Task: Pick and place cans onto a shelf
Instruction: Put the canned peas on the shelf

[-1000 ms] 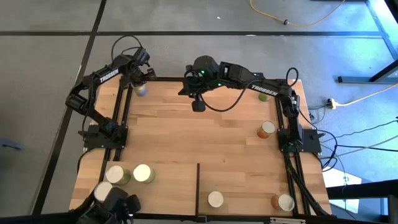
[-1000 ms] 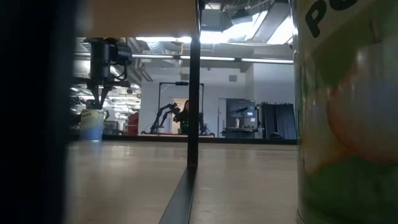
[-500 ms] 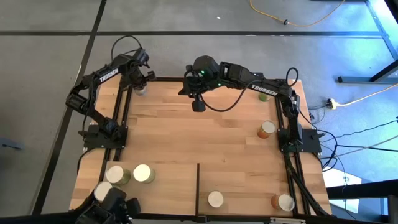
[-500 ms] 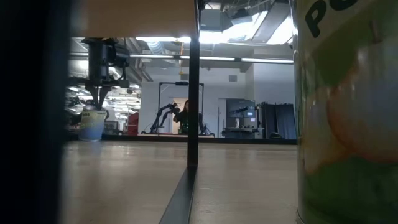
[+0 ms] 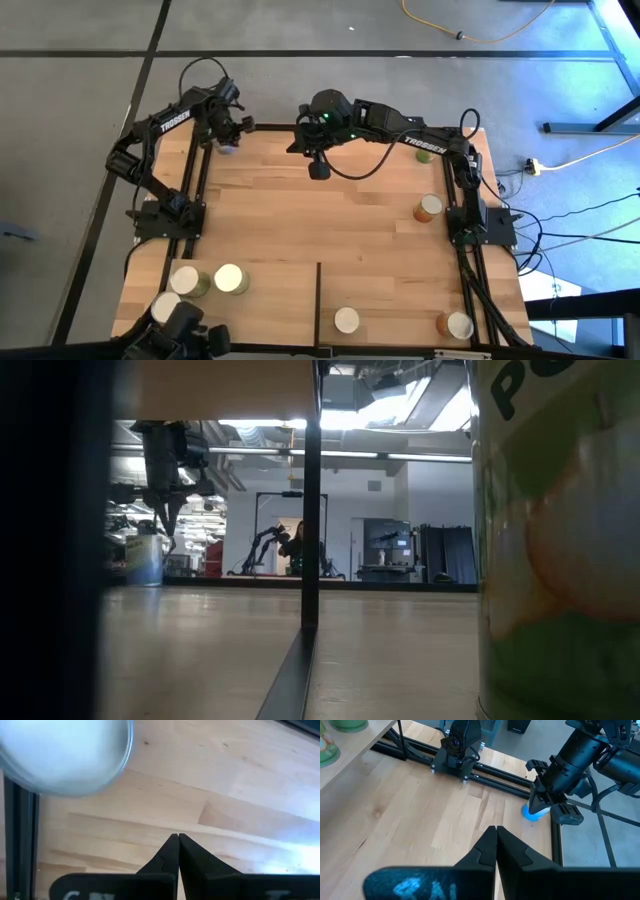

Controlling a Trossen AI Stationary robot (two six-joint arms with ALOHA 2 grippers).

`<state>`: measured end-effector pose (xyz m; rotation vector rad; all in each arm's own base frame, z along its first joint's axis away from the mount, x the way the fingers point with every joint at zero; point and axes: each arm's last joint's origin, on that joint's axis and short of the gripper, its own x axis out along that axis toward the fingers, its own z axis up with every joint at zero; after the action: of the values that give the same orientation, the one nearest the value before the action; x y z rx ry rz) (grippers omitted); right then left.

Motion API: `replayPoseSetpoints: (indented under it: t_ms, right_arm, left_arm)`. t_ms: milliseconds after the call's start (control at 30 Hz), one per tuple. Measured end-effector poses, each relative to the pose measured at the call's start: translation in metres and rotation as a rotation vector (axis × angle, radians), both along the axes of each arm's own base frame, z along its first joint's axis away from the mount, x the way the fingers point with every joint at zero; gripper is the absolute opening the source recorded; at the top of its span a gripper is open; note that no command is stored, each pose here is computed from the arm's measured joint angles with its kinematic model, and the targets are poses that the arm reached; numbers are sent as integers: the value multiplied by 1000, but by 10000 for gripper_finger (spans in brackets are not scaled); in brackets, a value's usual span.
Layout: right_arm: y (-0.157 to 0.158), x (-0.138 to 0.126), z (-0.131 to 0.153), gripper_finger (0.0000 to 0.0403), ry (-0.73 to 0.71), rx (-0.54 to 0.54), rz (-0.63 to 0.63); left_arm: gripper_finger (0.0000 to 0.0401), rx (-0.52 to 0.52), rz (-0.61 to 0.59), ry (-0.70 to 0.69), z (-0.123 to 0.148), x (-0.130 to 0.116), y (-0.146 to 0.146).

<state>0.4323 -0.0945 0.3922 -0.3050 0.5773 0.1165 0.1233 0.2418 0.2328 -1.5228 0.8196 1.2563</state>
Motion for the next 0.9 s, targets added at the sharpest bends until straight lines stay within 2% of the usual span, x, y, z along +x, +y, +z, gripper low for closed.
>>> replayPoseSetpoints:
  t_ms: [100, 233, 333, 433, 900]
  right_arm:
    - [0, 0, 0, 10, 0, 0, 0]
    - [0, 0, 0, 10, 0, 0, 0]
    - [0, 0, 0, 10, 0, 0, 0]
    - [0, 0, 0, 10, -1, 0, 0]
    - [0, 0, 0, 10, -1, 0, 0]
  left_arm:
    - [0, 31, -13, 38, 2, -2, 0]
    - [0, 150, 28, 138, 16, -9, -5]
    - [0, 257, 48, 110, 28, -9, -5]
    - [0, 312, 88, 101, 35, -10, -5]
    - [0, 293, 89, 239, 21, -1, -3]
